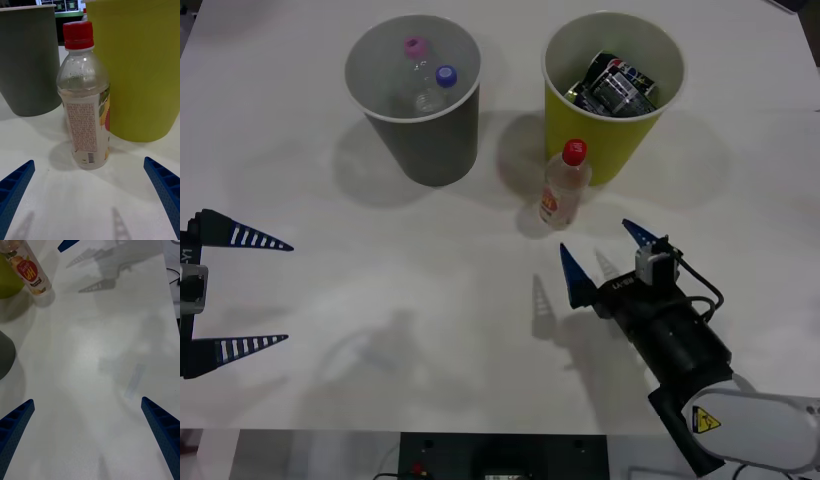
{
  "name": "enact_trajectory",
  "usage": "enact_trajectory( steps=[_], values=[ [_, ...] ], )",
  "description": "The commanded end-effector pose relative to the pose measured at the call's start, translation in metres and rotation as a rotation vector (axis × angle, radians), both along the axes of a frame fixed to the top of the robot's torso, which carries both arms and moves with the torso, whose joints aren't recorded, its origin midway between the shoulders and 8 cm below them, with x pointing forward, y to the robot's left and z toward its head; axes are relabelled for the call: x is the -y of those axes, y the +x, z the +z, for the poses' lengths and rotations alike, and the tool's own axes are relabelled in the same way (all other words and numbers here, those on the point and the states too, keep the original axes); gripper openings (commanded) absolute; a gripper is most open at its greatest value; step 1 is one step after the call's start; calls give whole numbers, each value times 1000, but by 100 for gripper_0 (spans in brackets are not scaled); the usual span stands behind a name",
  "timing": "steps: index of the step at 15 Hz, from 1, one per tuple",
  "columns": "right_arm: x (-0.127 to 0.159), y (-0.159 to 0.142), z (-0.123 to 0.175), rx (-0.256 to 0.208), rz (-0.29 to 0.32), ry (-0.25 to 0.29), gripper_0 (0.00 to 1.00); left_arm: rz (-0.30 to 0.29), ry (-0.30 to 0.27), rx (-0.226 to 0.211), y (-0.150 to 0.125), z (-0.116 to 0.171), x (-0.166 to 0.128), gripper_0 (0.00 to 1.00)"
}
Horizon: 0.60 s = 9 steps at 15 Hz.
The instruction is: Put the can into the green bin and the plastic bottle into the gray bin
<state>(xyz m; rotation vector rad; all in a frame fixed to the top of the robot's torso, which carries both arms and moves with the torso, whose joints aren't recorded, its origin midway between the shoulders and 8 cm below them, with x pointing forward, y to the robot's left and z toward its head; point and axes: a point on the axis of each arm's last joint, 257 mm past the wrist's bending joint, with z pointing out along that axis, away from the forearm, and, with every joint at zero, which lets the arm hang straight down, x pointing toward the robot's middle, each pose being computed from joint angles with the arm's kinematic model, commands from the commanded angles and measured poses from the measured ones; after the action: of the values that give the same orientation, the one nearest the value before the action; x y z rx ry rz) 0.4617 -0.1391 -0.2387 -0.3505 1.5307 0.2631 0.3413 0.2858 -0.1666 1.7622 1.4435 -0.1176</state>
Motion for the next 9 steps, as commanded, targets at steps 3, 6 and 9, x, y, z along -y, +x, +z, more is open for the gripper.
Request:
enact_trajectory(
  steps=[3, 6, 9],
  values=[
    [-12, 20, -2, 39, -31, 11, 100, 0, 0, 0, 0, 0, 0, 98],
    [-18, 32, -3, 61, -46, 4, 100, 0, 0, 0, 0, 0, 0, 98],
    [-24, 42, -1, 76, -55, 6, 100, 0, 0, 0, 0, 0, 0, 98]
  ],
)
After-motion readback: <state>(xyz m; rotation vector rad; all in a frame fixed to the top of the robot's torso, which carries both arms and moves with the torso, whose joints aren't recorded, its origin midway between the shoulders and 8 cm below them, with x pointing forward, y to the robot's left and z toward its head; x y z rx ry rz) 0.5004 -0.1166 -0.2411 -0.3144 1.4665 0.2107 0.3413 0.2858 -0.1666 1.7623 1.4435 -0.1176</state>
